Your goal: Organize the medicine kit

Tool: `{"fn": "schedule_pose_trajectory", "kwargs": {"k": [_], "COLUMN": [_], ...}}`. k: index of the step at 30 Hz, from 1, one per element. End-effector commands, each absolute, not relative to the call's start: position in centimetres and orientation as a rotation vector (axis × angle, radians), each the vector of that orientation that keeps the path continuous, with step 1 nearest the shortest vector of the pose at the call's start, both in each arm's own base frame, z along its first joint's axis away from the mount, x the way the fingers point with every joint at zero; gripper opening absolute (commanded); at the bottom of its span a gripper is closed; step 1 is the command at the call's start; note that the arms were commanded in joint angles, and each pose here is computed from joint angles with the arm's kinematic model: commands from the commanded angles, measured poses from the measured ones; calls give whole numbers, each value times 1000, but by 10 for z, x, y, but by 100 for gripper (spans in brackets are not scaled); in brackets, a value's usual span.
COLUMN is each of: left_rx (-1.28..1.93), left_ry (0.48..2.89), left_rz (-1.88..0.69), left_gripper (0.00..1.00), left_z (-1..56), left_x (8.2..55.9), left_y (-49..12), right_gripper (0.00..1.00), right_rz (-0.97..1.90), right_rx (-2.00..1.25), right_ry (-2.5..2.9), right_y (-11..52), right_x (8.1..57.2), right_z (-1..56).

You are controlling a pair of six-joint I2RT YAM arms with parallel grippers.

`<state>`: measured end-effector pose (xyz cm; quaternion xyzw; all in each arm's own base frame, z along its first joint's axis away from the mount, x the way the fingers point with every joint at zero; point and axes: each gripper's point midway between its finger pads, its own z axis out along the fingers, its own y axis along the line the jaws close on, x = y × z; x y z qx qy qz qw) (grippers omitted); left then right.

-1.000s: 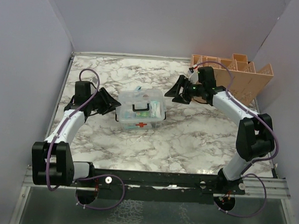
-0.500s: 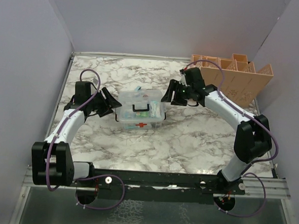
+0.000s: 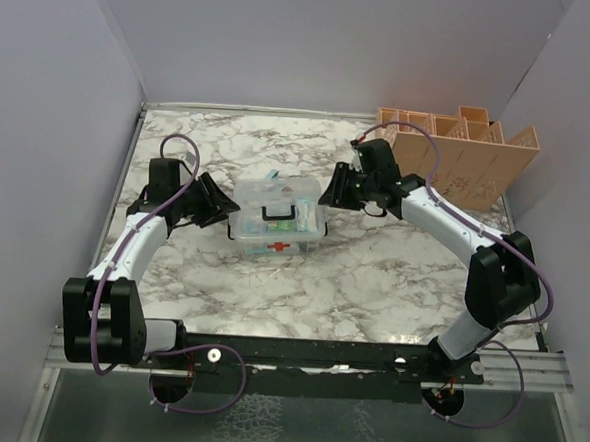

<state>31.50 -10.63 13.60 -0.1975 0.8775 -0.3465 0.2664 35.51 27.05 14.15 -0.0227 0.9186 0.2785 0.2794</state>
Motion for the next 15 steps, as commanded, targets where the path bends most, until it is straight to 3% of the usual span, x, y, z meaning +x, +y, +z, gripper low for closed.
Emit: {"fn": "schedule_pose_trajectory", "kwargs": {"k": [1,4,11,15], "left_rx": [-533,-495,-331,-293], "left_ry": [2426,2412,2357,2360], "left_rz": [-886,-862,-865,-866], "left_gripper": [45,46,66,72], "left_z": [121,127,153,155], "left_x": [311,315,335,344], "left_y": [-103,-100,-103,-103], "right_gripper": [36,37,41,50], "right_rz": [676,750,923,958], "right_rx": [-40,-25,33,102], "right_ry": [2539,2467,2275,2224], "right_y": [257,264,272,269], "right_x": [338,339,336,334], "right_z": [111,128,165,171]}}
